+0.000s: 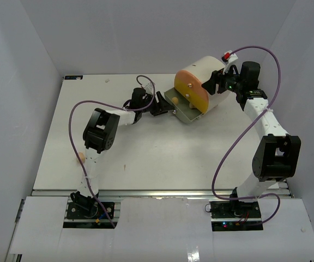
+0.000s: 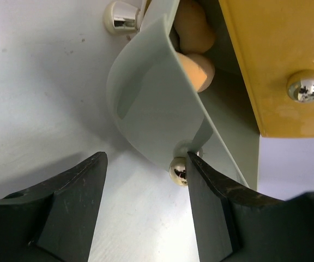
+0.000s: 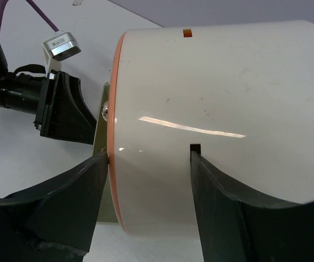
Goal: Organize the makeup
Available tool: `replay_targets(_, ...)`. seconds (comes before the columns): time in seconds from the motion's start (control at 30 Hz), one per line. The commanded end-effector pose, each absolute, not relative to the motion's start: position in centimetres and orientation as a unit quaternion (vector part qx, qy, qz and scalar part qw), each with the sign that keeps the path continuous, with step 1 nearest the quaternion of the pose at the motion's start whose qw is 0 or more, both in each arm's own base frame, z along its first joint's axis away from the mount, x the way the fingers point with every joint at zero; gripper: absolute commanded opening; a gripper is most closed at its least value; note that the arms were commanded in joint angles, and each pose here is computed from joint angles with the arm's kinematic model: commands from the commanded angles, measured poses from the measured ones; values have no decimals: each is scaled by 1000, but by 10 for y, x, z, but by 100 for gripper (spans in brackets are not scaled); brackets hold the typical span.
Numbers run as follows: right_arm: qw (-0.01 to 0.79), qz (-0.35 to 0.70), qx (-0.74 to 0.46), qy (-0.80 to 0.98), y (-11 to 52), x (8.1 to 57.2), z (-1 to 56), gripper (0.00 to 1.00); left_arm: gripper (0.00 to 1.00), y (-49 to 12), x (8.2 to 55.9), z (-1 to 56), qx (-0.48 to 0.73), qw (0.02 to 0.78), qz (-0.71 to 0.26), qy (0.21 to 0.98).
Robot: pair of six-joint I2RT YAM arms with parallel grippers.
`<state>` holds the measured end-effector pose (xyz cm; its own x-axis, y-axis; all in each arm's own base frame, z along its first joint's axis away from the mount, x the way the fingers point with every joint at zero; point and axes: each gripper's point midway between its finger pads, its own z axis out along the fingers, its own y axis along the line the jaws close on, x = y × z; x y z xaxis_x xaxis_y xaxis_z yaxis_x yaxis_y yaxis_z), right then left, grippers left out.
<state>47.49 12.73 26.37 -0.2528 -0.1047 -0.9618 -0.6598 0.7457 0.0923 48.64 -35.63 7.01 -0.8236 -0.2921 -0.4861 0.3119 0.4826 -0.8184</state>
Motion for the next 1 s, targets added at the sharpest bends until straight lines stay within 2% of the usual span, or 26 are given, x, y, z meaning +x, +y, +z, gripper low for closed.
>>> replay_targets(0.0, 494, 296, -251, 778, 140, 456, 235, 67, 70, -375, 492, 90, 20, 305, -524, 795)
replay_targets(0.4, 465, 317, -256, 786, 150, 446, 217, 63, 70, -411, 501, 99, 28, 314, -539, 781)
replay_targets(0.97, 460, 322, -254, 787, 153, 442, 214, 64, 71, -431, 523, 102, -17, 306, -564, 767)
